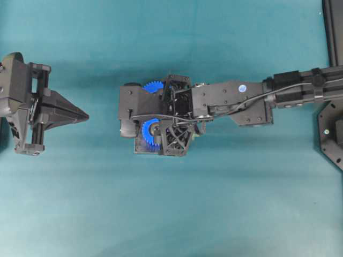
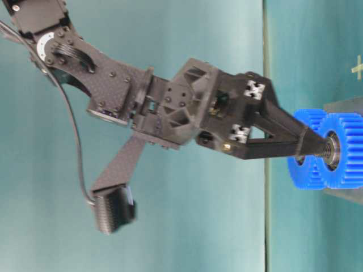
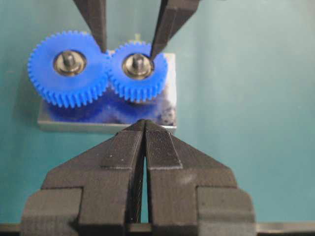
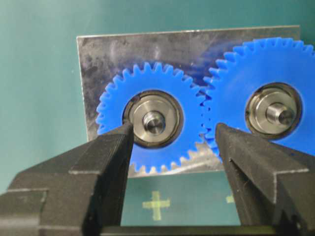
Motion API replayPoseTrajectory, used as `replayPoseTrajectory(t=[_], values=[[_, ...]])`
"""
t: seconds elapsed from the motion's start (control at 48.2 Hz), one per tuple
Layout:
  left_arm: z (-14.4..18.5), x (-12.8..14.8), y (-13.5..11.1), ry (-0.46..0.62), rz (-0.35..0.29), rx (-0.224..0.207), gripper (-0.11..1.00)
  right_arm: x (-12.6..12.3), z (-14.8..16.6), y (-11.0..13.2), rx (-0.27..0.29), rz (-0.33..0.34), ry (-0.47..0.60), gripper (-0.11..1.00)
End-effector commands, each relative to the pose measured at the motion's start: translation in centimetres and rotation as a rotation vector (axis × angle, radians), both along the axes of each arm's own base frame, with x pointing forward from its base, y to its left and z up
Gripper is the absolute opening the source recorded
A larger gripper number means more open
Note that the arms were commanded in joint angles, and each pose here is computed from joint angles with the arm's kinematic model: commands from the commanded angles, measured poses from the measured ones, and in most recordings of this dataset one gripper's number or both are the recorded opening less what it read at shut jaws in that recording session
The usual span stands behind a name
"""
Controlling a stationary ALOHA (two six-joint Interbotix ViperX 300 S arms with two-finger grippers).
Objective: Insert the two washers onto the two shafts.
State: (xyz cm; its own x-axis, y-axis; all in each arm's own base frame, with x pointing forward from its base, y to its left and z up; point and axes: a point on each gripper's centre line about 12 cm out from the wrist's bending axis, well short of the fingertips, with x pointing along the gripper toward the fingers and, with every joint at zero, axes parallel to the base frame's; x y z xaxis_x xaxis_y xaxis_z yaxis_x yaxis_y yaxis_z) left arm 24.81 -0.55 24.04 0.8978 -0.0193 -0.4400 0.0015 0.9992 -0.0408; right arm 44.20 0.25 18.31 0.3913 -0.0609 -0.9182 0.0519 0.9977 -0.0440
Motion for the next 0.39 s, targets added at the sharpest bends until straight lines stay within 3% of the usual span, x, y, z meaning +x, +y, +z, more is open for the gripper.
replayPoseTrajectory(t=[0.0, 0.374], values=[[0.6, 0.3, -0.2, -0.022, -0.008, 0.004, 0.00, -0.7, 2.7, 0.0, 0.001, 0.001, -0.064, 0.64], [0.5, 0.3, -0.2, -0.019, -0.010, 0.004, 0.00, -3.7, 4.4, -0.5, 0.004, -0.001, -0.167, 0.27]])
